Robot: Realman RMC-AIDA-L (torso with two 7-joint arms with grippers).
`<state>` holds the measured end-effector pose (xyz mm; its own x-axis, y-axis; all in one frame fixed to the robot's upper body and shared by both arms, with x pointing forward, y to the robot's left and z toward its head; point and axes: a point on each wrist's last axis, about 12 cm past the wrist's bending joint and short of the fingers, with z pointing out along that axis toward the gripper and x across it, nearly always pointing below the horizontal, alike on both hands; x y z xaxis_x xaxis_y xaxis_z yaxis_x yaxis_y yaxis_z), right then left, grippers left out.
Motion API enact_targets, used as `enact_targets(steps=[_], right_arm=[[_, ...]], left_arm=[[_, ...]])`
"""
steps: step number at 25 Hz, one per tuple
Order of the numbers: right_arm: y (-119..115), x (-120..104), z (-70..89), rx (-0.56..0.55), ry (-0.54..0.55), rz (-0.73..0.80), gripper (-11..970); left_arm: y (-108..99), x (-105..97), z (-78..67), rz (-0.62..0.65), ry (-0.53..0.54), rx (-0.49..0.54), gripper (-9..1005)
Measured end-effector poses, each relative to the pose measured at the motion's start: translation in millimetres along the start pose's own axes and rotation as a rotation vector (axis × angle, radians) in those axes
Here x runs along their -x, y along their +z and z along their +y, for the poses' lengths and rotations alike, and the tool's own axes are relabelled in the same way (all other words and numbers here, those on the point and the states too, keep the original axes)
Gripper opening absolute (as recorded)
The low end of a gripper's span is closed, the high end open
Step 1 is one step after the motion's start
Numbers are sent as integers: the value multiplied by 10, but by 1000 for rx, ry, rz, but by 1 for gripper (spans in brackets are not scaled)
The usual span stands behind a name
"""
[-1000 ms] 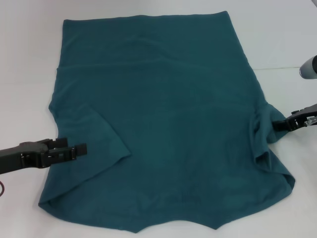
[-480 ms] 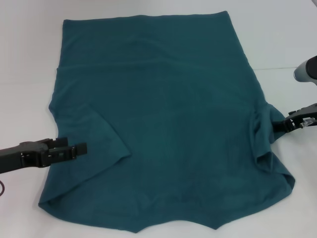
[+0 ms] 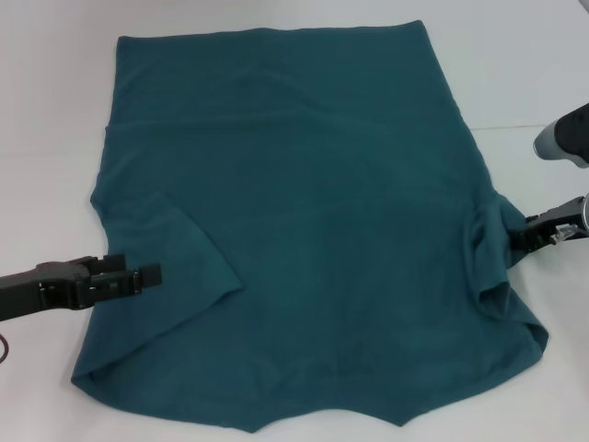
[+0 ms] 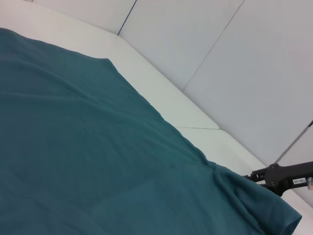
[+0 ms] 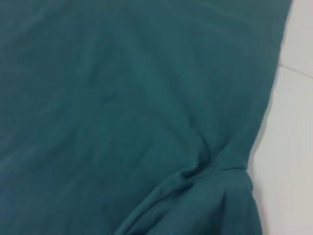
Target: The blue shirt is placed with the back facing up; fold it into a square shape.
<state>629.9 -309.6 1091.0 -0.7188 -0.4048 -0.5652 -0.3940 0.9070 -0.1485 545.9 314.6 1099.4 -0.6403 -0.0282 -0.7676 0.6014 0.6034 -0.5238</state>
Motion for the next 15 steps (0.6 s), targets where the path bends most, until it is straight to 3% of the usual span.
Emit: enact_targets(steps=[10, 15], right_arm=[[2, 3, 1, 1, 0, 0, 308], [1, 2, 2, 2, 3, -1, 317]], left_arm=[[1, 0, 0, 0, 0, 0, 933], [7, 6, -1, 0, -2, -1, 933]])
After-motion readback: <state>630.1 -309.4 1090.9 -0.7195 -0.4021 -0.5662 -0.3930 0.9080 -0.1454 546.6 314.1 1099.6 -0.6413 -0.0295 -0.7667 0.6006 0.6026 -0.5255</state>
